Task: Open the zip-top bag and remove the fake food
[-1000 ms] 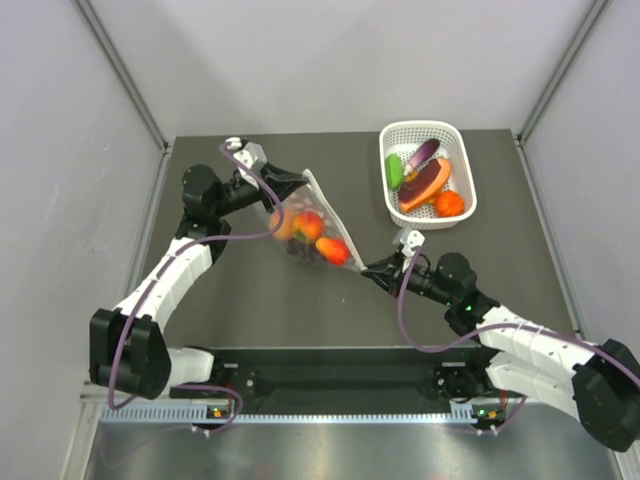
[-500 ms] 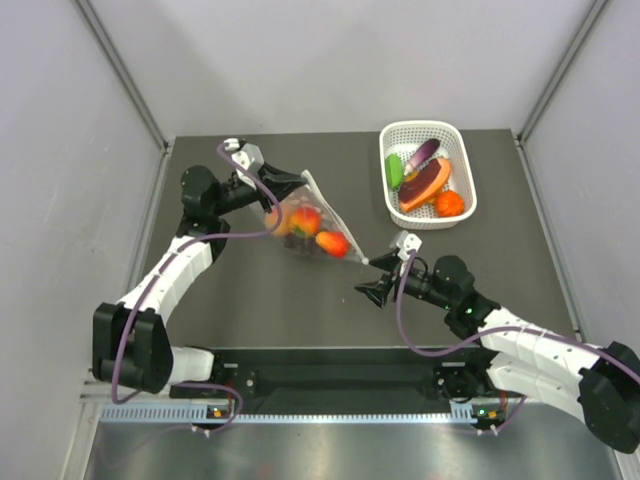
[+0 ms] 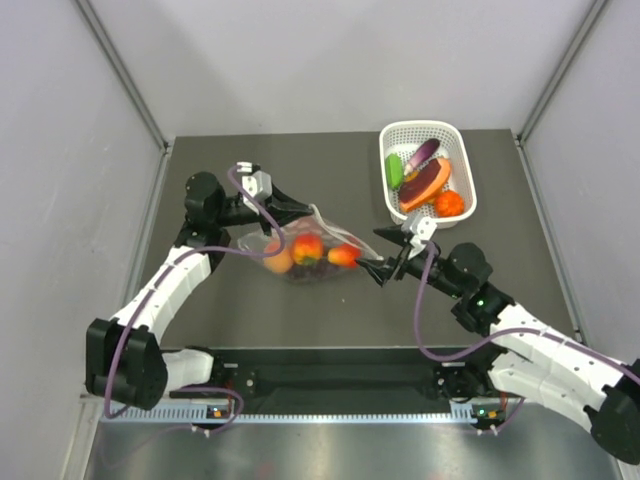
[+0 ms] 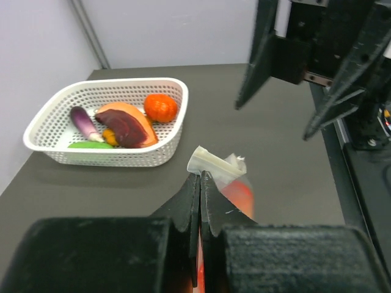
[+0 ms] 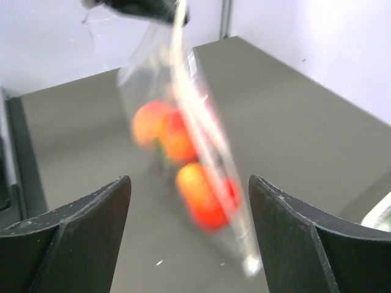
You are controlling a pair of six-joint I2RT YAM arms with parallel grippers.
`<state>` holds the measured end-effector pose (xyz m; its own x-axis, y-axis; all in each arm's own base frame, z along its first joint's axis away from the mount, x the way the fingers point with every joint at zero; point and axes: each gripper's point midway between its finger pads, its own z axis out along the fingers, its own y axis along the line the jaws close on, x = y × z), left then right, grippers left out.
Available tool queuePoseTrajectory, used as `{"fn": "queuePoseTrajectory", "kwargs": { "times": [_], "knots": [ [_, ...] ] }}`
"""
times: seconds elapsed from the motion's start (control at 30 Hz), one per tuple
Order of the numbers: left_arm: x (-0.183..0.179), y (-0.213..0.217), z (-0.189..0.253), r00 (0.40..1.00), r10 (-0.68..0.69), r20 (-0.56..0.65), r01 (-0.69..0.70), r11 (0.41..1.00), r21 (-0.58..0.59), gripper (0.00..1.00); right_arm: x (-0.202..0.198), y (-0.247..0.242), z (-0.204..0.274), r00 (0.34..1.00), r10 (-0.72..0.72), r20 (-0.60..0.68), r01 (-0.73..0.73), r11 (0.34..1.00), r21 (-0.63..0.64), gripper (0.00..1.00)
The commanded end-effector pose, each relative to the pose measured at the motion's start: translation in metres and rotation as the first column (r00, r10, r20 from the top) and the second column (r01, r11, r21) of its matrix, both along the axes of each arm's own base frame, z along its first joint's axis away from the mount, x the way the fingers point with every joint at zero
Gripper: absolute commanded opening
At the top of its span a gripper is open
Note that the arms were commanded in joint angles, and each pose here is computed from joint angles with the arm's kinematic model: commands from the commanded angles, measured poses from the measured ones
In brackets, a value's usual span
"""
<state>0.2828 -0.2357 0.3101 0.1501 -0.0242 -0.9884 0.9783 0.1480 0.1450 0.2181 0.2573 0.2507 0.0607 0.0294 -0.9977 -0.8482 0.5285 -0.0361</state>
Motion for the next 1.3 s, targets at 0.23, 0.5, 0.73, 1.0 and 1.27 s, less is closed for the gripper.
{"fn": "queuePoseTrajectory", "kwargs": {
  "times": [0.23,0.5,0.73,1.0,1.27],
  "knots": [
    [-0.035,-0.013,0.010,0.985,-0.114,0.131,0.108,0.993,0.052,0.00,0.024,0.019,0.014,0.997,-0.008,0.081,0.011,0.999,-0.036,0.74],
    [-0.035,-0.022,0.005,0.984,-0.134,0.116,0.127,0.990,0.064,0.00,0.017,0.021,0.008,0.997,0.029,0.076,-0.026,0.999,-0.037,0.72],
    [-0.036,-0.027,0.003,0.982,-0.147,0.115,0.138,0.987,0.082,0.00,0.029,0.029,-0.004,0.998,0.018,0.052,-0.015,0.998,-0.063,0.68],
    [-0.037,-0.036,-0.003,0.977,-0.186,0.107,0.175,0.979,0.103,0.00,0.033,0.040,-0.012,0.997,0.055,0.046,-0.052,0.996,-0.077,0.55],
    [-0.016,-0.058,-0.025,0.984,-0.170,0.055,0.159,0.974,0.163,0.00,0.032,0.060,-0.026,0.990,0.143,0.003,-0.142,0.986,-0.089,0.10]
  ]
}}
